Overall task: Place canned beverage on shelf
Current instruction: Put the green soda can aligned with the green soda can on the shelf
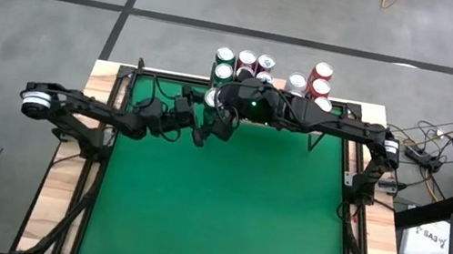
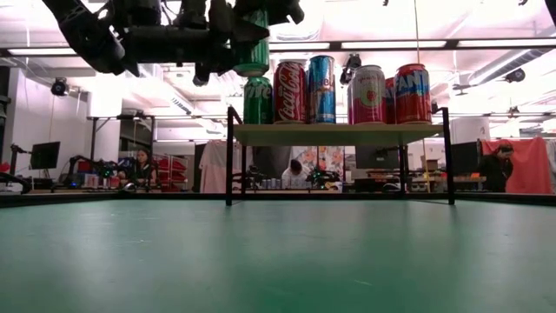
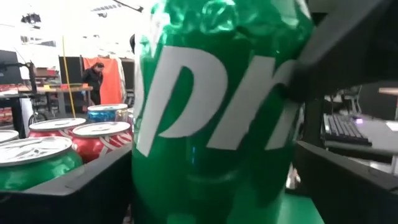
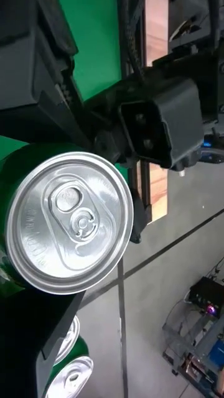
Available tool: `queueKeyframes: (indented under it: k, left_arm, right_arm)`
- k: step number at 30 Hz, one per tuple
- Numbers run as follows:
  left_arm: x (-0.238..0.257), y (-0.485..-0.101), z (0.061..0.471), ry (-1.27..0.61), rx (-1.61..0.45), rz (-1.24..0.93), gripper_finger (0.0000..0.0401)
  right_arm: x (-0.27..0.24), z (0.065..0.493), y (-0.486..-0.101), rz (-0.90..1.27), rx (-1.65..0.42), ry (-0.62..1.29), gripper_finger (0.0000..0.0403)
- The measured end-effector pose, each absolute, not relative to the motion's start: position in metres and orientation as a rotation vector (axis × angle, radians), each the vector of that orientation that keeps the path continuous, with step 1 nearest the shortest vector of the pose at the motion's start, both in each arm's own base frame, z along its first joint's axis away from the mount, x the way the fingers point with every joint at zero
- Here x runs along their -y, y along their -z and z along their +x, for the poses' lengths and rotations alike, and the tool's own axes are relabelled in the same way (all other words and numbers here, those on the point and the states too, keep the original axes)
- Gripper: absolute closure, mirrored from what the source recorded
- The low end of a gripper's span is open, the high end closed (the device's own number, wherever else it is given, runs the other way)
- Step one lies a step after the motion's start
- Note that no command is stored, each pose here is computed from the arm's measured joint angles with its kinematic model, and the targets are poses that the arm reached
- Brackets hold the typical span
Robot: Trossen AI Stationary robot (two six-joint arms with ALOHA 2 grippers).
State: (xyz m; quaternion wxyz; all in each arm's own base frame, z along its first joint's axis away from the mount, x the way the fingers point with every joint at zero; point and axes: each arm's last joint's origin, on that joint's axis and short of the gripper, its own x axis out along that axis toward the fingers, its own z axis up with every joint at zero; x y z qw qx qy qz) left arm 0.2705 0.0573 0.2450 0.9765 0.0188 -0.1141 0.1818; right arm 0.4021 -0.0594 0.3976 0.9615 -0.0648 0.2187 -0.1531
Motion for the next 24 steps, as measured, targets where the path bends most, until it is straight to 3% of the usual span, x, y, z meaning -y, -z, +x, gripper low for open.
queueKeyframes:
  k: [15, 24]
  left_arm:
    - [-0.053, -0.279, 0.215, -0.518, -0.031, 0.288, 0.0036]
    - [-0.054, -0.278, 0.197, -0.542, -0.032, 0.318, 0.0036]
  right_arm:
    - [0.077, 0.403, -0.398, -0.099, -0.415, 0.369, 0.0108]
    - [0.079, 0.412, -0.389, -0.101, -0.416, 0.362, 0.0108]
